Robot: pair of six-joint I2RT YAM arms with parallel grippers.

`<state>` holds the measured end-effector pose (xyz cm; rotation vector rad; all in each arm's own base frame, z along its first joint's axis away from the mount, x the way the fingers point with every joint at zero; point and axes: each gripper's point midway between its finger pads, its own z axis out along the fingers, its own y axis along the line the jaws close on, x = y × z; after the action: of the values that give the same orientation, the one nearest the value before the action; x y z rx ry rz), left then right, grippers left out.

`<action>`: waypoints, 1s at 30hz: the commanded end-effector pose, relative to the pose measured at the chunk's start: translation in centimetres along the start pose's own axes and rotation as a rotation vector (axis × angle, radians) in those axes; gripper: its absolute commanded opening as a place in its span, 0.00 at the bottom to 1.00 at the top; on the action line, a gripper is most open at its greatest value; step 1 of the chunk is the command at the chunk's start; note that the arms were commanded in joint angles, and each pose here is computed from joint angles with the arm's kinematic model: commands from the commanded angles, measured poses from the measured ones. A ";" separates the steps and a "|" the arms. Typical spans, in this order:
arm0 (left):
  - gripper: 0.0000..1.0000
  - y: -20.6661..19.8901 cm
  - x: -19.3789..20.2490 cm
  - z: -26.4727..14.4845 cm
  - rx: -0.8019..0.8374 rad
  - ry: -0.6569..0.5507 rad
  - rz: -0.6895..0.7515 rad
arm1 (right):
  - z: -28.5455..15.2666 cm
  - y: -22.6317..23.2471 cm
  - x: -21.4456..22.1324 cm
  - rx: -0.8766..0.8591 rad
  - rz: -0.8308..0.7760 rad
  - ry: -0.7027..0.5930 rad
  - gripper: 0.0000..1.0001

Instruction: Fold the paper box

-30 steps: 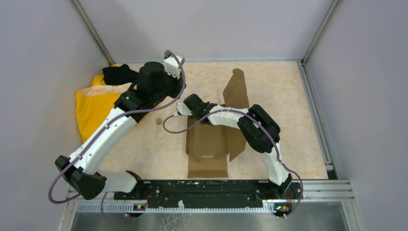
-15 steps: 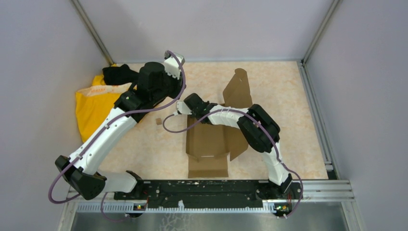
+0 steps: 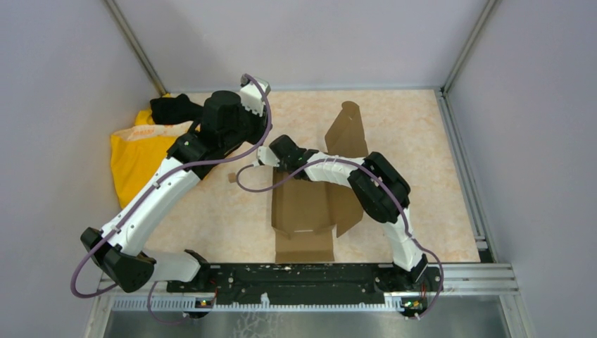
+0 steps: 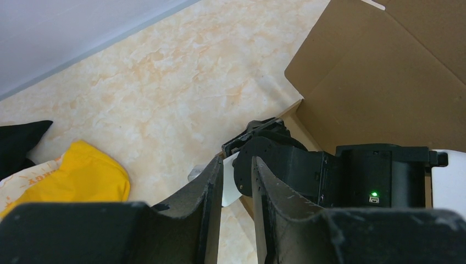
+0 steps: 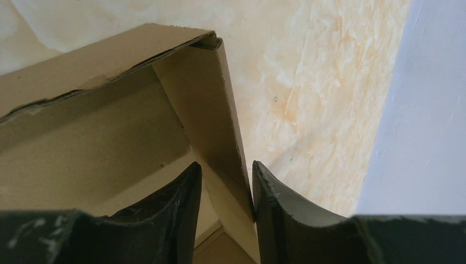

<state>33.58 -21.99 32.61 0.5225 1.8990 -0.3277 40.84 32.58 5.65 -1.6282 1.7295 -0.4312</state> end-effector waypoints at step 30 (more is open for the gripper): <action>0.34 0.9 -1.2 -0.6 -0.033 -0.025 -0.016 | -9.1 -10.9 -3.5 0.266 0.343 -0.212 0.69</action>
<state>33.64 -21.76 32.52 0.5175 1.9046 -0.3193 41.86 32.53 10.86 -1.3888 1.7540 -0.3386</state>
